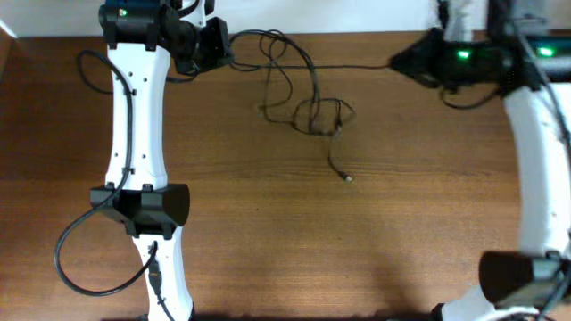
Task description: Untangle cables
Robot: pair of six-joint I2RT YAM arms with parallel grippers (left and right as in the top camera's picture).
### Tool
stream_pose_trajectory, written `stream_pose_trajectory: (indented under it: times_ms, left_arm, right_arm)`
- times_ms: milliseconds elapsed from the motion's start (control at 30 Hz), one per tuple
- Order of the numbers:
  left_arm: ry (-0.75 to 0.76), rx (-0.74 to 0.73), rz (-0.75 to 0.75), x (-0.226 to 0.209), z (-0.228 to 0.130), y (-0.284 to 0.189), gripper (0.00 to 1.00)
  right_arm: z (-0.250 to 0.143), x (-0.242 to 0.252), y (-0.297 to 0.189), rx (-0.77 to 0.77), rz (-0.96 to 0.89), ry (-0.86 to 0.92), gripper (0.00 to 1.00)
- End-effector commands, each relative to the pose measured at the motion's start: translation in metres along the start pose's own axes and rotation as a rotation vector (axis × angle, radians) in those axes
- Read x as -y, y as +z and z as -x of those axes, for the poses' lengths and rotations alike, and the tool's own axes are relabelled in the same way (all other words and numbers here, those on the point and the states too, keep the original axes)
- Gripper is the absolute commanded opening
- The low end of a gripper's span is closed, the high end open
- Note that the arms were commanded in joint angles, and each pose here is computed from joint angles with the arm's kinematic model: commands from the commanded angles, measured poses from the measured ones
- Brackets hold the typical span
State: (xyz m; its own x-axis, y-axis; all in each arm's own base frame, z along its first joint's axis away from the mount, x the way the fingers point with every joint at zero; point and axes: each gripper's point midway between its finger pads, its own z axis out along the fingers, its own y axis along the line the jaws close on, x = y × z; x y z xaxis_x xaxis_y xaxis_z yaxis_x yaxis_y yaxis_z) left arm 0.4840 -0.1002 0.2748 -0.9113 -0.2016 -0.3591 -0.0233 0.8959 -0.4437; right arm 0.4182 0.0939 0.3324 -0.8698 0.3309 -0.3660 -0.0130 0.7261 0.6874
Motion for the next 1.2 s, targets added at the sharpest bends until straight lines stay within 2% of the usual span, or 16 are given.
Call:
stream_pose_trajectory:
  times_ms: [0,33,67,100,167,333,433,533,667,833,933,967,1067,1133,1167]
  left_arm:
    - [-0.041,0.126,0.29,-0.071,0.025,-0.027,0.0]
    - [-0.017,0.099,0.196,-0.054,0.021,-0.023,0.0]
    - [0.174,0.046,-0.07,-0.005,0.012,-0.018,0.0]
    - [0.341,0.025,-0.328,0.039,-0.001,-0.026,0.0]
    - [0.385,0.013,-0.515,0.067,-0.01,-0.039,0.0]
    - [0.412,-0.042,-0.756,0.116,-0.032,-0.055,0.0]
    - [0.436,-0.095,-0.783,0.139,-0.051,-0.05,0.0]
    - [0.436,-0.118,-0.84,0.149,-0.058,-0.055,0.0]
    - [0.429,-0.129,-0.854,0.151,-0.061,-0.057,0.0]
    - [0.446,-0.186,-0.874,0.169,-0.081,-0.054,0.0]
    - [0.458,-0.186,-0.877,0.173,-0.083,-0.053,0.0]
    - [0.464,-0.174,-0.838,0.168,-0.079,-0.048,0.0]
    - [0.477,-0.124,-0.547,0.128,-0.062,-0.018,0.0]
    - [0.415,-0.112,-0.386,0.106,-0.052,-0.005,0.0]
    - [0.402,-0.109,-0.38,0.106,-0.051,-0.005,0.0]
  right_arm:
    - [0.015,0.042,-0.053,0.151,-0.204,0.03,0.04]
    - [0.007,0.042,-0.049,0.115,-0.208,0.025,0.04]
    - [0.0,0.038,-0.043,0.082,-0.207,-0.006,0.27]
    - [-0.007,0.029,-0.036,0.058,-0.194,-0.034,0.56]
    - [-0.011,0.013,-0.026,0.044,-0.167,-0.077,0.6]
    - [-0.022,-0.049,0.017,0.03,-0.049,-0.242,0.61]
    - [-0.023,-0.061,0.059,-0.003,-0.014,-0.299,0.61]
    - [-0.028,-0.046,0.093,-0.065,-0.046,-0.28,0.61]
    - [-0.019,-0.024,0.117,-0.062,-0.117,-0.268,0.61]
    - [0.0,-0.042,0.127,0.027,-0.058,-0.225,0.6]
    - [-0.007,-0.055,0.133,0.02,-0.035,-0.204,0.6]
    - [-0.013,-0.054,0.133,0.0,-0.044,-0.199,0.6]
    - [-0.032,-0.024,0.125,-0.105,-0.122,-0.175,0.52]
    - [-0.034,-0.023,0.112,-0.108,-0.127,-0.184,0.58]
    - [-0.034,-0.034,0.105,-0.096,-0.096,-0.196,0.59]
